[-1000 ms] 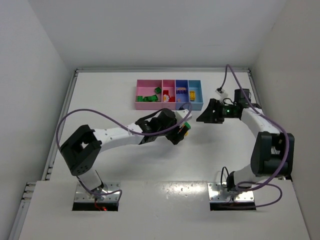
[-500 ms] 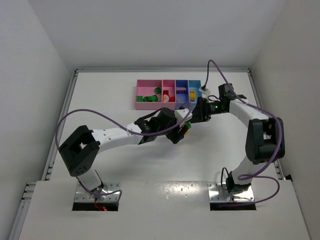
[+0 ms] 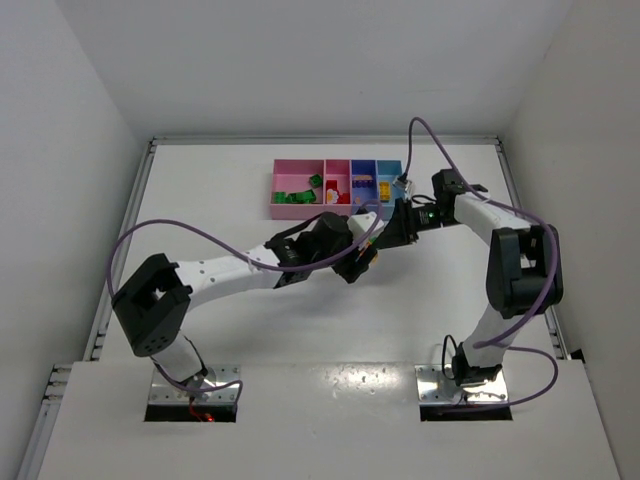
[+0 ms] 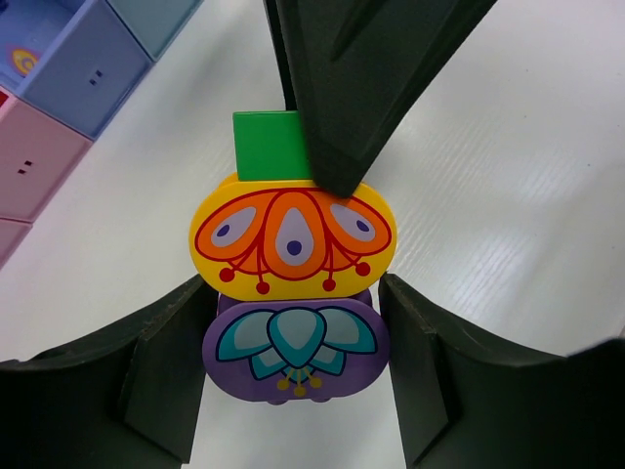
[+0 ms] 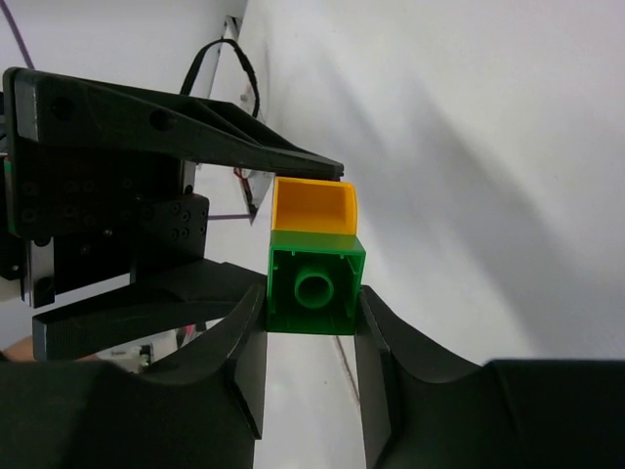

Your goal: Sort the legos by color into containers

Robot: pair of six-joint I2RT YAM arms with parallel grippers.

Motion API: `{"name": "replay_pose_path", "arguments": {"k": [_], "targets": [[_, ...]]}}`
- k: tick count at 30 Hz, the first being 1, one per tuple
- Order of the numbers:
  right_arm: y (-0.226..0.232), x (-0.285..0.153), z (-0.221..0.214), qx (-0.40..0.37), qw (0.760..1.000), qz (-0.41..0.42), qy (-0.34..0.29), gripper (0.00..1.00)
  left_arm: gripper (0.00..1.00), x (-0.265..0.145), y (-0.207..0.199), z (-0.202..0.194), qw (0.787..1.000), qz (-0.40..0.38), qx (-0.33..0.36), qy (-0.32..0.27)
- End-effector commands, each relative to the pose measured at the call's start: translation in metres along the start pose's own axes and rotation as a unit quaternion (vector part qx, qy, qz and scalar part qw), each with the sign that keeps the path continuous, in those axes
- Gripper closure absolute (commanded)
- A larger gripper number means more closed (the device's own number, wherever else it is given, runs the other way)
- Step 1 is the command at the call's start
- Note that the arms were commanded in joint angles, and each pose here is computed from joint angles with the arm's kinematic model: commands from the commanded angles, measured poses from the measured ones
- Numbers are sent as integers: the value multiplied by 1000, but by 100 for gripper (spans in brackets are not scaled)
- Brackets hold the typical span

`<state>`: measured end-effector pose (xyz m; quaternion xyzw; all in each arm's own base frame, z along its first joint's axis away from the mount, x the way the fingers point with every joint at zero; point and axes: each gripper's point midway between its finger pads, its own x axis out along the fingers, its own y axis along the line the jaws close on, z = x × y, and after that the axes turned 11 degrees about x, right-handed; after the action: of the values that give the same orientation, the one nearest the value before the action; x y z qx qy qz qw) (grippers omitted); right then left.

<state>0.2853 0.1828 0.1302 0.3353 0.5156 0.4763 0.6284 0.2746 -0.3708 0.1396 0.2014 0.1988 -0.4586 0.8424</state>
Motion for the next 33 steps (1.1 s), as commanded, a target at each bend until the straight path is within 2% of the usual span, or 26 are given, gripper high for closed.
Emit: {"name": "replay_pose_path", "arguments": {"k": [1,5,10,13,17,22,28,33], "targets": [[32,0,7,-36,997,73,-1,82,79,-16,17,43,998,29,5,-58],[45,-6,14,-34,994,101,-8,95,80,-24,22,24,998,41,2,-44],[53,-20,34,-54,993,102,-30,97,83,-43,30,-3,998,63,-3,-27],[47,-24,51,-69,994,75,-42,98,83,-53,45,-27,996,83,-19,-3],[51,-31,79,-99,992,56,-62,100,84,-66,76,-50,990,117,-79,20],[49,-26,107,-112,990,27,-78,100,85,-80,110,-58,976,138,-167,6],[45,-30,136,-127,983,-39,-125,100,86,-95,166,-37,949,192,-246,-41],[46,-43,142,-150,971,-85,-164,100,86,-84,194,-3,947,192,-250,-70]]}}
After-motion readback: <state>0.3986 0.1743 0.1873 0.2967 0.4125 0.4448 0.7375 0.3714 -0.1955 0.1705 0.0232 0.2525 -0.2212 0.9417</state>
